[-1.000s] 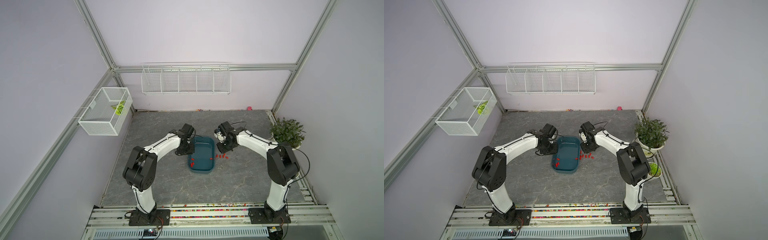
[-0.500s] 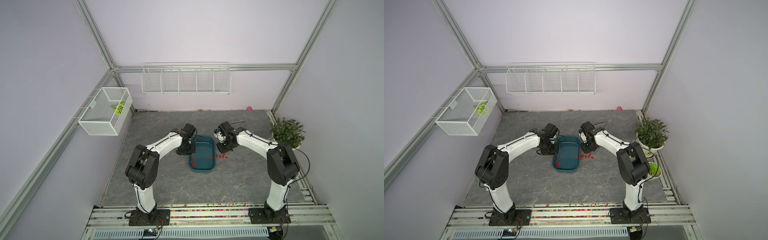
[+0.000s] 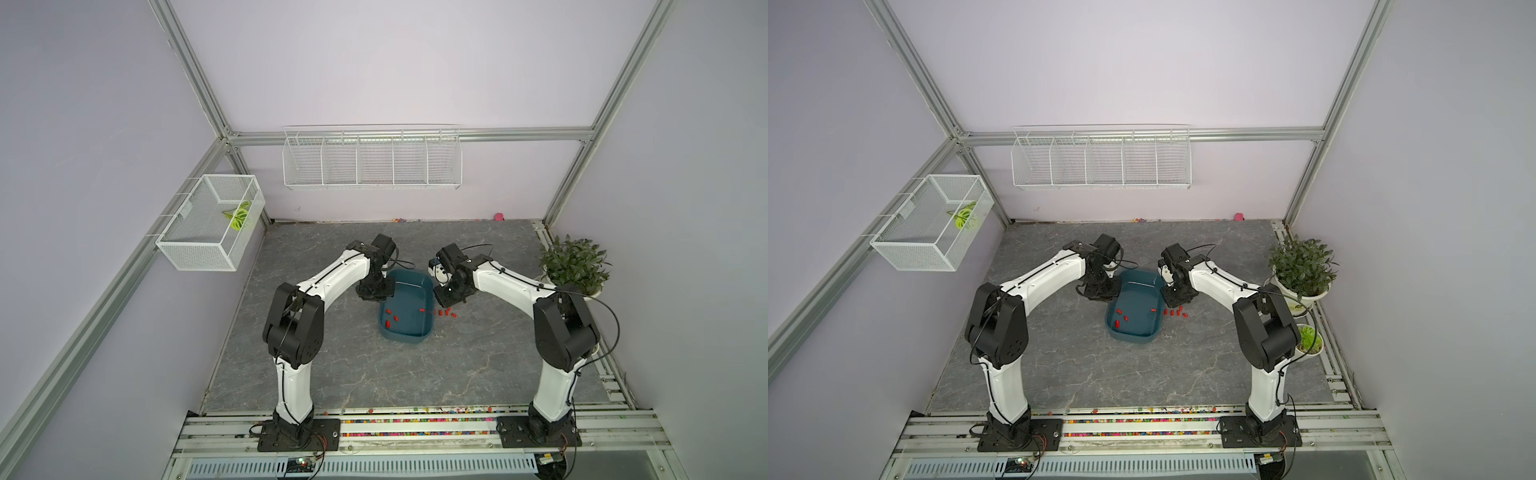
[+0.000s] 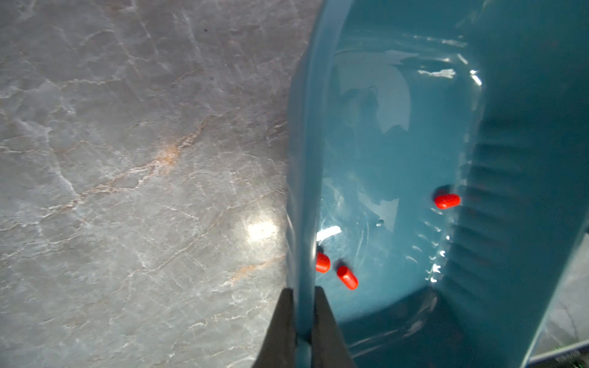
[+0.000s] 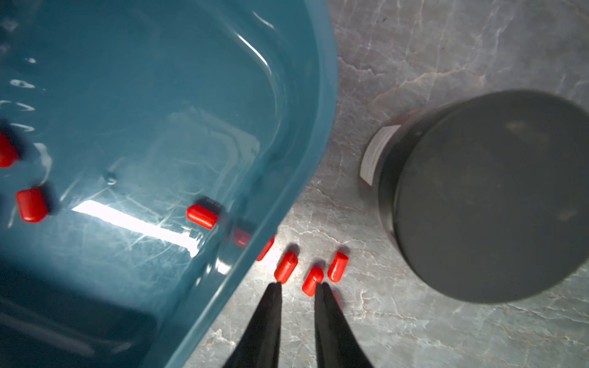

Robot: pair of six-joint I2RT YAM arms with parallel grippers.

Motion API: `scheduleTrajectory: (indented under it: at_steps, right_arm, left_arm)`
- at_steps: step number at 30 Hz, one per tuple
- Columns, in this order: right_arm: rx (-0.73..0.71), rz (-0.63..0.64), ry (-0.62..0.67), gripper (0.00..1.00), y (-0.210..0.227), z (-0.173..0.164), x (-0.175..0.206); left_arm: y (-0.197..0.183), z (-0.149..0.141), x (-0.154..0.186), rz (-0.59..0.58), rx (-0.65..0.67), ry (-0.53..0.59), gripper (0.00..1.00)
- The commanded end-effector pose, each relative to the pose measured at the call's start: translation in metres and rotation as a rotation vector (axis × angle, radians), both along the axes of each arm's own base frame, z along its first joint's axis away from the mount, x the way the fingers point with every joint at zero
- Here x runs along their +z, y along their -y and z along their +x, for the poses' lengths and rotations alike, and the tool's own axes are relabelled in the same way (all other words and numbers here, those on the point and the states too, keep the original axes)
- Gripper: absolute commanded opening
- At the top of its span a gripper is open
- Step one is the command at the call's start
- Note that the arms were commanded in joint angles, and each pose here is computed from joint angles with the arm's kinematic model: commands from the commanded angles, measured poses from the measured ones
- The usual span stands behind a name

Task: Take the screw protection sleeves out of the storage box
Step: Adjust the storage box at the center of the board.

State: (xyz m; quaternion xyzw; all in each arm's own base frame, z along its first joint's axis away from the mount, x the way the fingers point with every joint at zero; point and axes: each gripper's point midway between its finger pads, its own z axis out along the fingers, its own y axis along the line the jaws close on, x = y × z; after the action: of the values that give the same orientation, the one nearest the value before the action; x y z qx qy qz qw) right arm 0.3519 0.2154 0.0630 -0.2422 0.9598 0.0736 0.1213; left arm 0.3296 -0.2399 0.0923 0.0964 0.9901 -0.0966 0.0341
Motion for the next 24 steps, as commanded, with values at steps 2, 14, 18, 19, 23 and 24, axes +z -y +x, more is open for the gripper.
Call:
scheduleTrajectory:
  at_steps: [2, 14, 18, 19, 23, 24]
  right_arm:
    - [0.006, 0.003, -0.025, 0.24, 0.002, -0.008, -0.001]
    - [0.001, 0.005, -0.026, 0.24, 0.003, -0.009, 0.000]
    - [0.003, 0.004, -0.027, 0.24, 0.003, -0.010, -0.001]
    - [0.001, 0.005, -0.026, 0.24, 0.004, -0.010, -0.001]
    - [0.000, 0.002, -0.023, 0.24, 0.006, -0.011, 0.000]
    - [-0.002, 0.000, -0.023, 0.24, 0.007, -0.011, 0.000]
  left_arm:
    - [0.006, -0.021, 0.012, -0.025, -0.079, -0.105, 0.00]
    - [0.017, -0.034, 0.046, -0.093, -0.156, -0.179, 0.00]
    - [0.015, -0.033, 0.047, -0.095, -0.154, -0.189, 0.00]
    - [0.015, -0.031, 0.047, -0.097, -0.149, -0.183, 0.00]
    - [0.010, -0.026, 0.043, -0.097, -0.123, -0.164, 0.00]
    - [0.009, -0.025, 0.040, -0.098, -0.113, -0.157, 0.00]
